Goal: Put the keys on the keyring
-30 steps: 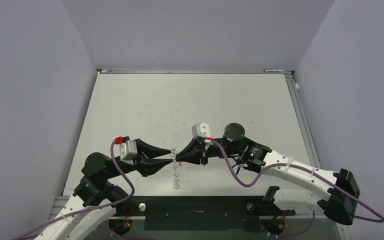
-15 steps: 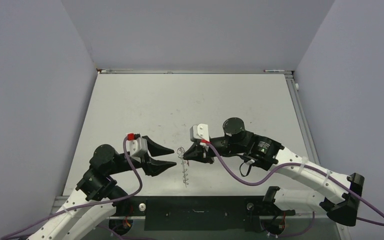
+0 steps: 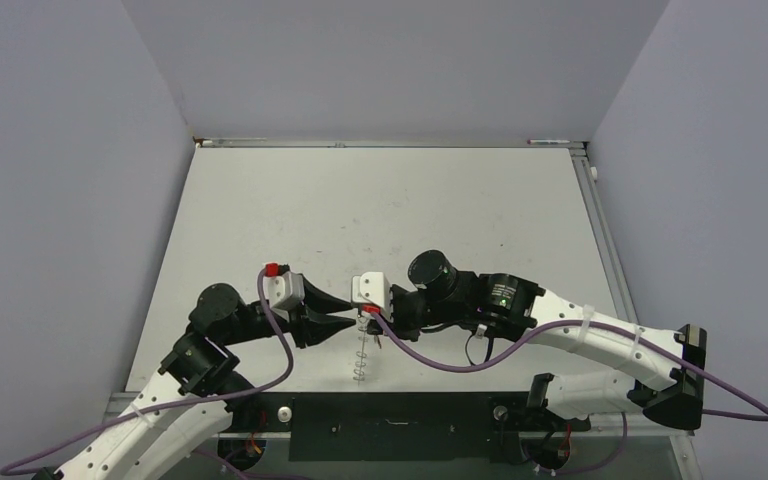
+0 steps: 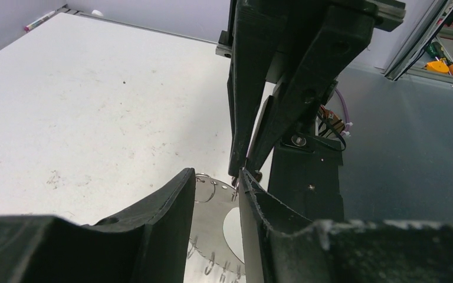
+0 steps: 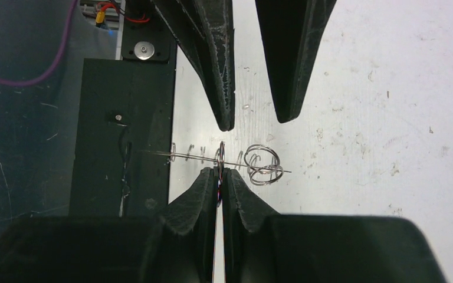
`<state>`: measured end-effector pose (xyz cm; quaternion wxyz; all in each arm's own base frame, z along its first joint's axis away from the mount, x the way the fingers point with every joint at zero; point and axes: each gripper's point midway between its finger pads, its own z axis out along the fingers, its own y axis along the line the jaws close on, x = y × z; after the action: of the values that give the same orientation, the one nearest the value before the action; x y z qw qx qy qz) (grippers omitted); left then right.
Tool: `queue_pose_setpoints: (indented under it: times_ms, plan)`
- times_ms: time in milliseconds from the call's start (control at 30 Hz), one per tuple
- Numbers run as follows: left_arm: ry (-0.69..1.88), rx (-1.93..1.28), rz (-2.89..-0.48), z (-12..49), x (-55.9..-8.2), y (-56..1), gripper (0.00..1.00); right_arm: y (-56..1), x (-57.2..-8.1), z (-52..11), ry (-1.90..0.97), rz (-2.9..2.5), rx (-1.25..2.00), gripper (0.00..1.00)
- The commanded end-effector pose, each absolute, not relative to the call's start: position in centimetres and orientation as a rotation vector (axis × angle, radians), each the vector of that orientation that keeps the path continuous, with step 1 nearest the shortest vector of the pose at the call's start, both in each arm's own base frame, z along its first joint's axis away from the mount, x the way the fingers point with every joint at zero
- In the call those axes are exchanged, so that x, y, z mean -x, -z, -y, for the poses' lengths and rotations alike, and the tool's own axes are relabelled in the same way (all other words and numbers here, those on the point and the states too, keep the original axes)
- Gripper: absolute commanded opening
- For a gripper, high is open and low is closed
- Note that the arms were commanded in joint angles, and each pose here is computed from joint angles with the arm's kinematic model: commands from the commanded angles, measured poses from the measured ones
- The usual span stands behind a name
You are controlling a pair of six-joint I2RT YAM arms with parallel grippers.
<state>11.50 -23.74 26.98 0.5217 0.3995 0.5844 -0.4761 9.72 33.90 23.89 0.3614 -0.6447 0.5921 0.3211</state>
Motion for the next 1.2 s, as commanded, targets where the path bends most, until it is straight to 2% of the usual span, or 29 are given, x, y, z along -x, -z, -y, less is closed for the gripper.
queue_pose_setpoints:
  times_ms: [0,333,600,1167]
  plan:
    - [1.156,-0.968,-1.301,23.9,-11.0,-28.2,0.29,-26.7,-10.3,-34.4,-0.813,-1.421,1.617,0.05]
    - [1.199,-1.012,-1.278,24.5,-9.6,-27.2,0.31,-27.6,-9.5,-34.7,-0.86,-1.374,1.633,0.05]
    - [1.214,-1.035,-1.285,24.8,-9.2,-26.8,0.21,-28.3,-8.9,-34.9,-0.898,-1.334,1.643,0.05]
    - [1.236,-1.057,-1.327,25.3,-8.8,-25.8,0.17,-28.2,-8.9,-35.1,-0.892,-1.324,1.64,0.05]
